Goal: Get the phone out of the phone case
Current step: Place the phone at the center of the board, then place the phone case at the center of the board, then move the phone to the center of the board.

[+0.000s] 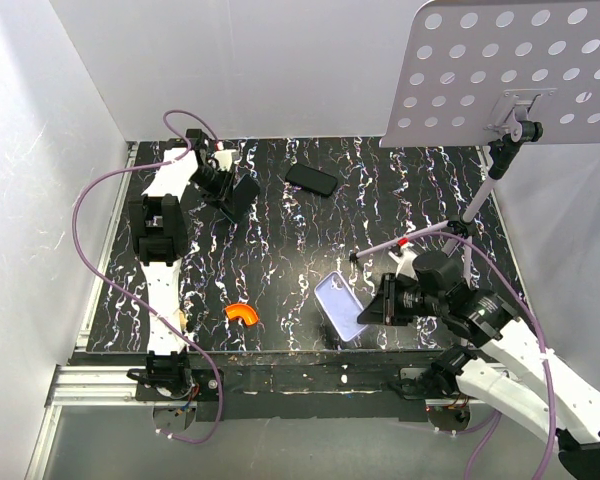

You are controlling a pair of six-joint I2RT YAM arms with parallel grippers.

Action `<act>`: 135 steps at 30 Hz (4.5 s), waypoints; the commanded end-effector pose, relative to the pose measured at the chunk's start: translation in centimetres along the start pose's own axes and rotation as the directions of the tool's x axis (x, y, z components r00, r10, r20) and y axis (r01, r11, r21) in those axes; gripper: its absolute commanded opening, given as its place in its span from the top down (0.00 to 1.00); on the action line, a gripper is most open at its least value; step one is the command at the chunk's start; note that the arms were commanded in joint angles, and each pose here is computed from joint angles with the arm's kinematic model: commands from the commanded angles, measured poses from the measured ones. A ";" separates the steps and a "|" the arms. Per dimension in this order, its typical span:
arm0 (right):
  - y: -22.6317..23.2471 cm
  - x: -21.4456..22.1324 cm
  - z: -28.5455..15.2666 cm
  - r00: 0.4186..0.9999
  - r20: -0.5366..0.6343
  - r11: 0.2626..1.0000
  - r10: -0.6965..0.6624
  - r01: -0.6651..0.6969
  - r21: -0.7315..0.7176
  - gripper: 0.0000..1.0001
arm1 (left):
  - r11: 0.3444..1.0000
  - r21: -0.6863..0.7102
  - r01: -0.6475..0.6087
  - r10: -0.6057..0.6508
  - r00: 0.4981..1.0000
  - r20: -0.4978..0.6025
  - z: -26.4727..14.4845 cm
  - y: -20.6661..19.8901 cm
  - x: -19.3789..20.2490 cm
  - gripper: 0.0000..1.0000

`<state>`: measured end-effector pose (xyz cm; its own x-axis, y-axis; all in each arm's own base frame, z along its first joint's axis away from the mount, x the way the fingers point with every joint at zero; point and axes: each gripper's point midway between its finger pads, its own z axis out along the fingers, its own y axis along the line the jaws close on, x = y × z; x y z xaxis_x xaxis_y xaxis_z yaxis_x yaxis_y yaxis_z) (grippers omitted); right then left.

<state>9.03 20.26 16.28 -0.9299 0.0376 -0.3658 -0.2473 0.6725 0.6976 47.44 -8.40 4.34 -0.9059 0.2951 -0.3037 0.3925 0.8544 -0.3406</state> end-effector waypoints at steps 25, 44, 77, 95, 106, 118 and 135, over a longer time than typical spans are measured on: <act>-5.3 -0.1 3.4 0.989 0.100 0.981 0.112 -0.126 0.149 0.99 | 0.866 0.353 0.355 -0.500 0.634 0.590 -9.7 -14.4 -2.0 0.21; -1.2 0.3 4.3 0.956 -0.066 0.956 -0.285 0.278 -0.094 0.99 | 0.766 0.595 0.245 -0.588 0.642 0.493 -9.5 -24.5 2.2 0.24; 1.7 0.8 15.2 0.937 -0.196 0.949 -0.291 0.256 -0.183 0.99 | 0.816 0.440 0.376 -0.575 0.608 0.547 -10.8 -21.4 2.6 0.24; 2.0 0.7 12.6 0.936 -0.118 0.923 -0.331 0.295 -0.248 0.99 | 0.814 0.441 0.378 -0.578 0.607 0.546 -10.8 -21.4 3.4 0.23; -0.7 2.1 14.5 0.935 -0.191 0.945 -0.299 0.262 -0.196 0.95 | 0.730 0.578 0.364 -0.652 0.624 0.431 -9.8 -23.9 2.4 0.20; -3.4 -0.6 12.7 0.949 -0.187 0.956 -0.255 0.276 0.095 0.29 | 0.499 0.713 0.493 -0.840 0.479 0.256 -5.2 -24.2 -0.3 0.20; -0.8 -2.9 0.2 0.977 0.136 0.974 -0.166 0.141 0.175 0.38 | 0.552 0.833 0.042 -0.773 0.399 0.492 1.4 -26.3 -17.3 1.00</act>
<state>12.67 21.05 15.40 -0.8274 -0.0363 -0.5604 -0.3724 0.7825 0.4991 50.03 -35.28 13.20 -0.6861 -0.6882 -0.2359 0.1213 0.2115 -0.9698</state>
